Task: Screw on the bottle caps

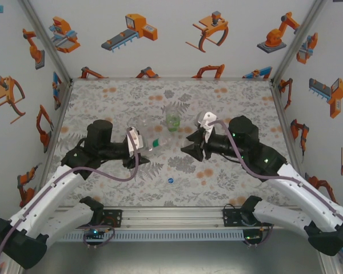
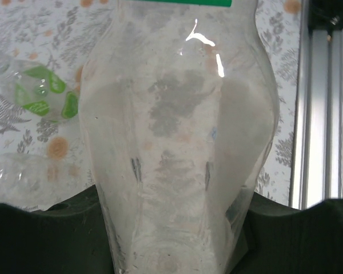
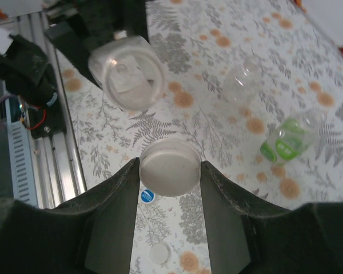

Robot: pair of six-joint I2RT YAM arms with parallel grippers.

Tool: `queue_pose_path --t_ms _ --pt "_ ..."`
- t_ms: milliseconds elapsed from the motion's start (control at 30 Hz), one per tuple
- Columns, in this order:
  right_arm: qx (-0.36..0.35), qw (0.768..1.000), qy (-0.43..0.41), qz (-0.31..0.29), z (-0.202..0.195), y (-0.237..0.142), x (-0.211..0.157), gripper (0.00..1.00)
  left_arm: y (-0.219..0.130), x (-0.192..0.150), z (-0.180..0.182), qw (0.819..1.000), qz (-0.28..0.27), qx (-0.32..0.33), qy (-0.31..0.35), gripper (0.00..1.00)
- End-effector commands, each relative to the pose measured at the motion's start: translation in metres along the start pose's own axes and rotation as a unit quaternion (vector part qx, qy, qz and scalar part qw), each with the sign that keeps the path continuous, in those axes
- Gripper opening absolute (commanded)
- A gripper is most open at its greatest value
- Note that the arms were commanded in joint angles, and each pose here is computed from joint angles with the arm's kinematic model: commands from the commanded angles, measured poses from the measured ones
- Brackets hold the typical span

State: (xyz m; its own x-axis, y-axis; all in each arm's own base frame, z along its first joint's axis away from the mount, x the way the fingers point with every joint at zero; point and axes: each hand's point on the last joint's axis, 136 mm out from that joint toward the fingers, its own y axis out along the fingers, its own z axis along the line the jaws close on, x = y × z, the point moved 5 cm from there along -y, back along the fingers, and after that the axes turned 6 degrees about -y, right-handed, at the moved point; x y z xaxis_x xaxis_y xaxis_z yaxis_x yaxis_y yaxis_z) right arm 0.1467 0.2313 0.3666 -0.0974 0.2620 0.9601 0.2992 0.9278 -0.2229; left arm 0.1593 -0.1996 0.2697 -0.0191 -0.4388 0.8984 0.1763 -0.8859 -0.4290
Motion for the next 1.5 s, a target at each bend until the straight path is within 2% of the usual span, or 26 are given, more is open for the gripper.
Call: queue_pose_path --t_ms 0,100,400,633,1100,1467 --pt "0.071 0.991 -0.102 -0.051 0.020 -0.011 0.020 0.19 0.000 0.002 -0.011 0.999 0.016 -0.029 0.040 0.00" --pt "0.100 0.984 -0.137 -0.053 0.028 -0.017 0.023 0.18 0.006 -0.002 -0.013 0.998 0.021 -0.043 0.045 0.00" --pt "0.128 0.976 -0.160 -0.072 0.035 -0.018 0.030 0.18 0.009 0.005 -0.019 0.997 0.009 -0.067 0.046 0.00" --pt "0.118 0.977 -0.162 -0.068 0.031 -0.007 0.027 0.18 0.007 0.005 -0.024 0.996 0.005 -0.069 0.051 0.00" --pt "0.157 0.972 -0.158 -0.073 0.038 0.009 0.027 0.18 0.007 0.007 -0.025 0.996 0.004 -0.066 0.054 0.00" --pt "0.153 0.974 -0.156 -0.058 0.038 0.015 0.026 0.18 0.008 0.007 -0.024 0.997 0.005 -0.063 0.051 0.00"
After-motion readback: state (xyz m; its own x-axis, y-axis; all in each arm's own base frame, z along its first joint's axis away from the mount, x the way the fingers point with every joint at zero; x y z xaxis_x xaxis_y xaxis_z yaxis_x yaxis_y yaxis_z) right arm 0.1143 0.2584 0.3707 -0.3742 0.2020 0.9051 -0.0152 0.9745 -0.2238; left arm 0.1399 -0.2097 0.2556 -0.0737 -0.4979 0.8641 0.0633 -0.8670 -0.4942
